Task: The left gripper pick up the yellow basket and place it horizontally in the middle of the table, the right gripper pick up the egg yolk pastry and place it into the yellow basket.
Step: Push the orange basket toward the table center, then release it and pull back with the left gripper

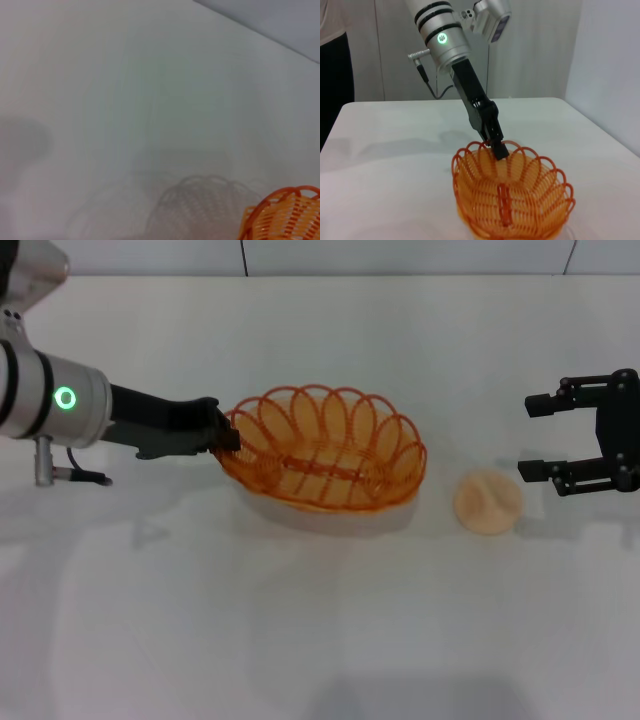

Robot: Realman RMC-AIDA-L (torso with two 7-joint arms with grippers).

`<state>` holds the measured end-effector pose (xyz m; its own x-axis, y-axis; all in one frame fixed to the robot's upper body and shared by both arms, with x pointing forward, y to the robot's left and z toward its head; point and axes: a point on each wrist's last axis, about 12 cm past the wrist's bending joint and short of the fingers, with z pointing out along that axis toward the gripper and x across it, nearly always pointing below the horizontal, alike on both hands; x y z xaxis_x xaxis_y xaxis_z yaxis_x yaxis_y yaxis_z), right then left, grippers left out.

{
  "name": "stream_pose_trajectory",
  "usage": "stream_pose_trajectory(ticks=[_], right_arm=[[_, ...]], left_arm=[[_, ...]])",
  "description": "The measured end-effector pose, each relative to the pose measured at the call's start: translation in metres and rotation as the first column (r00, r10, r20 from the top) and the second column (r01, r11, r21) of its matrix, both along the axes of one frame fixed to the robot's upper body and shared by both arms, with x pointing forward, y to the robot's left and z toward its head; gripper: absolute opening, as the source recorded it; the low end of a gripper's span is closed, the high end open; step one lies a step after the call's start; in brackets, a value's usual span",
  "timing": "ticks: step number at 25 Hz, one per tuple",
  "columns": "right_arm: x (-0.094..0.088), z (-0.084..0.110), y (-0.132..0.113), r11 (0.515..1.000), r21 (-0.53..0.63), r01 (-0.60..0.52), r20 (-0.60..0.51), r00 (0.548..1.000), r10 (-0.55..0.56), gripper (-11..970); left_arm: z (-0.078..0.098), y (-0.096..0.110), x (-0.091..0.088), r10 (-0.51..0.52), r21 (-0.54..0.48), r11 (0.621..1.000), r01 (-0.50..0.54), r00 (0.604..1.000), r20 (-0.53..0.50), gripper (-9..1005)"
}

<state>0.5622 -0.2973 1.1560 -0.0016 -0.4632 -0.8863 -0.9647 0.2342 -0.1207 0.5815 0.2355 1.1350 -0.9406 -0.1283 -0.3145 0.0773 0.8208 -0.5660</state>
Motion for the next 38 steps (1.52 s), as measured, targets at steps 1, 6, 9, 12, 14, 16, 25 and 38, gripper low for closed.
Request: stream_pose_trajectory(ticks=[1, 6, 9, 12, 14, 16, 25, 38], right_arm=[[0.0, 0.0, 0.0, 1.0, -0.001, -0.001, 0.0, 1.0, 0.001, 714], [0.0, -0.001, 0.001, 1.0, -0.002, -0.004, -0.002, 1.0, 0.004, 714], [-0.001, -0.001, 0.002, 1.0, -0.001, -0.007, -0.003, 1.0, 0.007, 714], [-0.001, -0.002, 0.002, 1.0, 0.0, -0.007, -0.003, 1.0, 0.007, 714], [-0.001, -0.002, 0.003, 1.0, 0.001, -0.005, -0.003, 1.0, 0.005, 714], [-0.001, -0.003, 0.003, 1.0, 0.001, -0.005, -0.003, 1.0, 0.005, 714], [-0.001, -0.004, 0.006, 1.0, 0.007, -0.009, -0.006, 1.0, 0.009, 713], [-0.001, -0.004, 0.006, 1.0, 0.008, -0.007, -0.006, 1.0, 0.007, 713]], left_arm=[[-0.003, -0.001, 0.0, 0.002, -0.003, 1.0, -0.002, 1.0, -0.007, 91], [-0.018, -0.009, 0.0, 0.011, -0.045, 0.999, -0.013, 0.999, -0.042, 90], [-0.02, -0.009, 0.001, 0.016, -0.046, 0.999, -0.018, 0.999, -0.044, 90], [-0.02, -0.008, 0.001, 0.022, -0.042, 0.999, -0.024, 0.999, -0.041, 90], [-0.023, -0.005, 0.0, 0.03, -0.033, 0.999, -0.032, 0.998, -0.047, 91], [-0.027, -0.003, -0.001, 0.036, -0.025, 0.999, -0.037, 0.998, -0.06, 95], [-0.031, -0.003, 0.0, 0.038, -0.013, 0.999, -0.039, 0.997, -0.064, 130], [-0.038, 0.0, -0.003, 0.034, -0.022, 0.999, -0.036, 0.993, -0.112, 346]])
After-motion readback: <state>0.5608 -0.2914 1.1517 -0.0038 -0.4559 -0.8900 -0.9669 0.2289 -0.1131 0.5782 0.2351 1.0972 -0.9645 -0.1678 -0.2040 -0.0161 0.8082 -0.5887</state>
